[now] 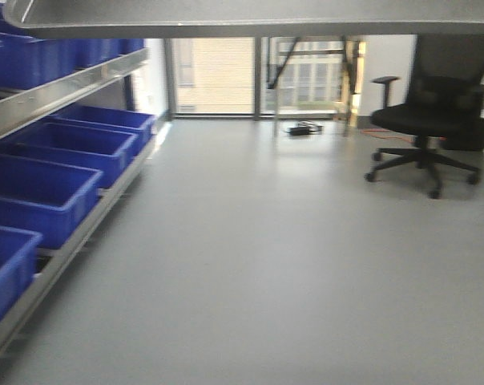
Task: Grab silver tray and place in blue box
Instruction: 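Hold the silver tray raised while the base drives to the blue bins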
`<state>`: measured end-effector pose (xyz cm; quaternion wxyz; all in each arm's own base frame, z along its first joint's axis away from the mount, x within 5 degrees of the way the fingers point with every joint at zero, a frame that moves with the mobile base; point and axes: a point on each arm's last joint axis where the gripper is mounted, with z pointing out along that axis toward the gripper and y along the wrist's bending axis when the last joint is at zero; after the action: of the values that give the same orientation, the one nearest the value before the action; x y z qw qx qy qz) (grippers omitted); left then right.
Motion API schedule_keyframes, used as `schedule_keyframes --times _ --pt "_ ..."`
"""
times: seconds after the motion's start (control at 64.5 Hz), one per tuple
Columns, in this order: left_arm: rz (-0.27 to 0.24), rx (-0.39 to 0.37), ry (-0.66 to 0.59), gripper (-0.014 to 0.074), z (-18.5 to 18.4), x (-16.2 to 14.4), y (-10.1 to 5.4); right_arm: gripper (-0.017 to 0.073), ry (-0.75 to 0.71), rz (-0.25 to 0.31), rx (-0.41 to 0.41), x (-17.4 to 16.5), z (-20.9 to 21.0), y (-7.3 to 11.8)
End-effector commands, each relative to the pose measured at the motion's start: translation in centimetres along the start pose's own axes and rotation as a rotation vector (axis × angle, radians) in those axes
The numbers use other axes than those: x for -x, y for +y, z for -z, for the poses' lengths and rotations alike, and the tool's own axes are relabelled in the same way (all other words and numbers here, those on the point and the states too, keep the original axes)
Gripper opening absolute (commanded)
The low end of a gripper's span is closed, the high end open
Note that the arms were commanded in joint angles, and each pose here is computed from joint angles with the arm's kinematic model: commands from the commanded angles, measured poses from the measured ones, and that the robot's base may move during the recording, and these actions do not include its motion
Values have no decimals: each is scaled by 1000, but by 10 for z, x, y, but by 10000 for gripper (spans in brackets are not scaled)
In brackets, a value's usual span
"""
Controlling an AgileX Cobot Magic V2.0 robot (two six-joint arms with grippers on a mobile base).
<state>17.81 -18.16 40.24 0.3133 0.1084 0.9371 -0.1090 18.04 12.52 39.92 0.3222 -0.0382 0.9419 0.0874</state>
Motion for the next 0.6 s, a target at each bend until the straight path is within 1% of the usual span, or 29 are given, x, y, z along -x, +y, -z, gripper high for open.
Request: schedule_keyframes --times 0.0,0.589 --pt "-38 16 -67 -98 17 6 6 56 -112 37 -22 11 15 -7" --pt "-38 16 -67 -98 17 6 6 56 -112 37 -22 11 15 -7"
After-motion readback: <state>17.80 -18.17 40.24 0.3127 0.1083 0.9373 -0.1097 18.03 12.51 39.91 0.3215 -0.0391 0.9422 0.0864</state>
